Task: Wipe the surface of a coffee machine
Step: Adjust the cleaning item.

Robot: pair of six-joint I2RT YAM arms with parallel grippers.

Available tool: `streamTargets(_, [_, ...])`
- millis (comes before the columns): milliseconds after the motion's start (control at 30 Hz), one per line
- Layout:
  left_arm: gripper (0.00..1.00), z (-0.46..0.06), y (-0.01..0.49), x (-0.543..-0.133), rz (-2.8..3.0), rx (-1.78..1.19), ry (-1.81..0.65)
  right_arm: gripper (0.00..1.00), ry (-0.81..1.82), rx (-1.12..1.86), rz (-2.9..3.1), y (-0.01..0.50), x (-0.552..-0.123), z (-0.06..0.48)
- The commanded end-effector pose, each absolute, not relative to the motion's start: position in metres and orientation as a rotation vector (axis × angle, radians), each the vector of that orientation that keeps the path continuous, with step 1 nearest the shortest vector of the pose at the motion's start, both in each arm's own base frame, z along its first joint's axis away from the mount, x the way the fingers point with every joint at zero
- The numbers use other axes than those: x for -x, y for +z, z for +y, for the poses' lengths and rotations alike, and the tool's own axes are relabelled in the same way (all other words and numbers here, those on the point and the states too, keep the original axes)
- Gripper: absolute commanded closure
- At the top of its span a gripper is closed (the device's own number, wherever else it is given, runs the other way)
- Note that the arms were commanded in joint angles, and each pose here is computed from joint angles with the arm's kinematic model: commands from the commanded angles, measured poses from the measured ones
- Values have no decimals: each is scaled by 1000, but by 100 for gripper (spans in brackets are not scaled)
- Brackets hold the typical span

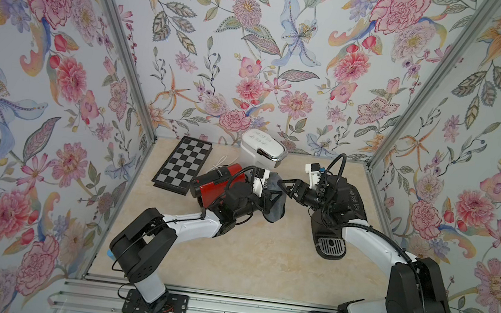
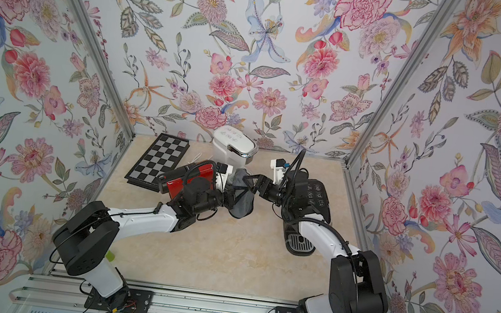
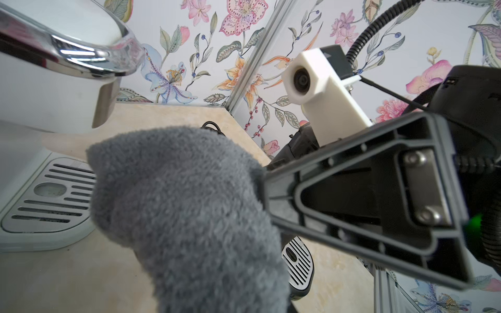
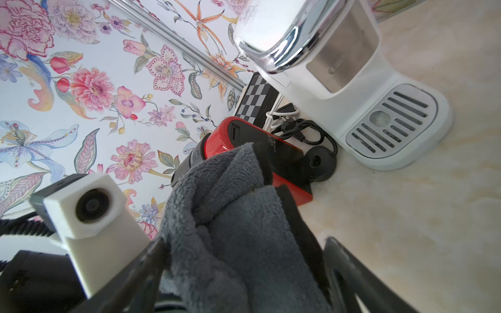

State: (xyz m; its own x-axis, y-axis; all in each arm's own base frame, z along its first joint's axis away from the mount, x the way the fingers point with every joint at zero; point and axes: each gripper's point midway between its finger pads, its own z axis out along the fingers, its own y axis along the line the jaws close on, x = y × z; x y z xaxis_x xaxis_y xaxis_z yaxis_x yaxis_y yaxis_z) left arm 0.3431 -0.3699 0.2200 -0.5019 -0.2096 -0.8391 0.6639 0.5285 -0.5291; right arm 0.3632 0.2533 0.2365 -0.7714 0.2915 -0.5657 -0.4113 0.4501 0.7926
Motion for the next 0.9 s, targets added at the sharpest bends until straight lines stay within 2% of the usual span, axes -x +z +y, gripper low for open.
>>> streamTargets(0, [91,-380,226,-342,1759,-415,-1204,7,1471,164,1994,252,-353,270])
streamTargets(167, [91,-382,225,-345,1766,-426,-1193,12,1496,204,2012,247,-351,282])
streamTargets(300, [88,-379,227,-346,1764,-421,-1172,32,1493,194,2028,241,-354,281])
streamTargets(433, [85,-378,227,-345,1767,-431,-1160,59,1483,182,2026,240,-358,279])
streamTargets(467, [80,-378,226,-345,1773,-434,-1152,68,1484,184,2021,241,-359,278])
streamTargets(567, [56,-372,226,-348,1780,-423,-1124,90,1466,173,2013,245,-364,274])
streamTargets(667, [38,-356,227,-358,1806,-373,-1054,93,1383,140,2032,245,-373,265])
streamTargets(767, [33,-332,232,-373,1838,-315,-926,99,1152,82,2063,243,-392,244])
streamTargets(867, [31,-304,233,-393,1897,-237,-779,99,949,30,2080,241,-416,224])
